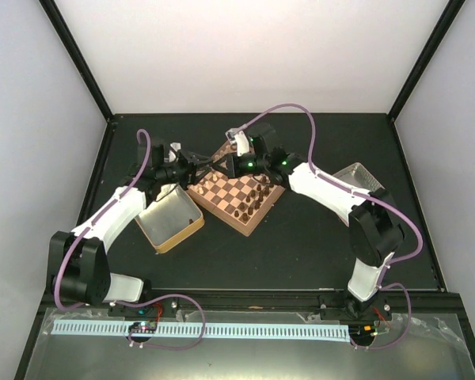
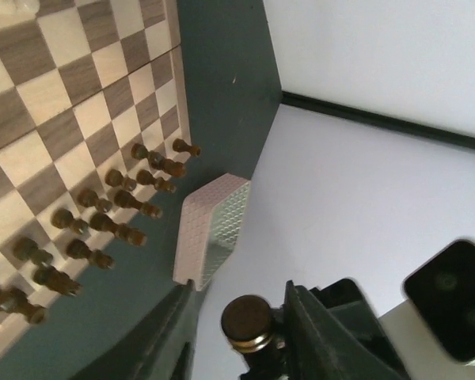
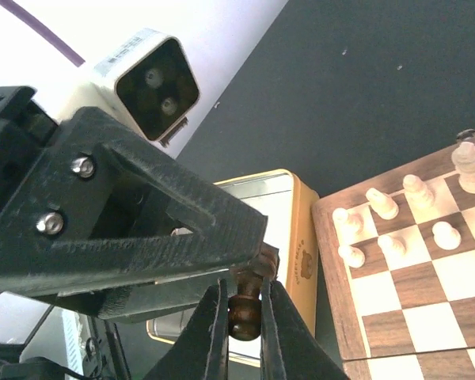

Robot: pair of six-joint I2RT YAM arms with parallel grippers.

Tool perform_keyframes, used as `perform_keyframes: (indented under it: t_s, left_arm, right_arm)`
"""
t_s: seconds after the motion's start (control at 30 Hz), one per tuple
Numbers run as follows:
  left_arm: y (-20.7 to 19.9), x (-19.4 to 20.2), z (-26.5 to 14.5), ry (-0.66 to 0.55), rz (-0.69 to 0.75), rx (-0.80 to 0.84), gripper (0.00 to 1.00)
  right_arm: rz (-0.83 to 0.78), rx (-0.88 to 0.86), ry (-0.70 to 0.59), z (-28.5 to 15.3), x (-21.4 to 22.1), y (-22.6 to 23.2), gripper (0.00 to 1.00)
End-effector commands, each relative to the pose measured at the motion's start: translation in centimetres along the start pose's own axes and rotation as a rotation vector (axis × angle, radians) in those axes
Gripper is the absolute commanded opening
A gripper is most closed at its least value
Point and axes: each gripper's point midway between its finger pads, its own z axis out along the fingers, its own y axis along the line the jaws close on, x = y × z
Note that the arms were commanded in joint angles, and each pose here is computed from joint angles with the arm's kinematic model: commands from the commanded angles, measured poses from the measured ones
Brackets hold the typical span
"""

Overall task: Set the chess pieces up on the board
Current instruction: Place the chess piece on the chessboard.

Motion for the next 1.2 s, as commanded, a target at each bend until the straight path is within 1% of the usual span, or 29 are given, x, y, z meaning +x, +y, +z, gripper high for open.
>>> perform_keyframes:
  t_s: [0.0,0.1,0.13,0.23,0.33,0.47,0.6,0.8,0.97,1.17]
  left_arm:
    - [-1.4,0.3,-0.7,-0.022,0.077,0.02,0.4]
    - [-0.8,-0.7,-1.6,-0.11,0.178,-0.019,0.55]
    - [-0.6,-1.1,-2.0,-0.143,0.219,-0.034,0.59]
    - [-0.4,-2.1,-3.5,-0.231,0.355,-0.085,0.64]
    - [-0.3,-2.8,-4.5,-0.286,0.502,-0.143,0.65]
    - [0.3,-3.4,-5.6,-0.332,0.64,-0.23,0.67]
    - [0.7,-3.7,-6.4,-0.354,0.742,-0.287,0.68]
    - [1.6,-4.1,-7.2,-0.367,0.837,-0.362,0.68]
    - [2.3,-4.7,-8.2,-0.42,0.88,-0.409,0.68]
    - [2.7,-4.7,-8.5,-0.436,0.904,-0.418,0.69]
  right_arm:
    - [0.008,0.095,0.008,-0.2,-0.5,-1.3,0.01]
    - [0.019,0.184,0.043,-1.3,-0.1,-3.4,0.01]
    - [0.028,0.227,0.058,-1.9,0.1,-4.5,0.01]
    - [0.058,0.372,0.098,-4.6,0.7,-8.4,0.01]
    - [0.087,0.504,0.127,-7.4,0.9,-12.3,0.01]
    - [0.118,0.649,0.18,-10.3,1.1,-16.8,0.02]
    - [0.103,0.737,0.278,-10.5,1.4,-19.2,0.02]
    - [0.113,0.774,0.432,-9.2,2.2,-21.3,0.02]
    - [0.139,0.762,0.495,-8.0,2.6,-22.1,0.03]
    - [0.155,0.751,0.545,-7.1,3.4,-22.6,0.03]
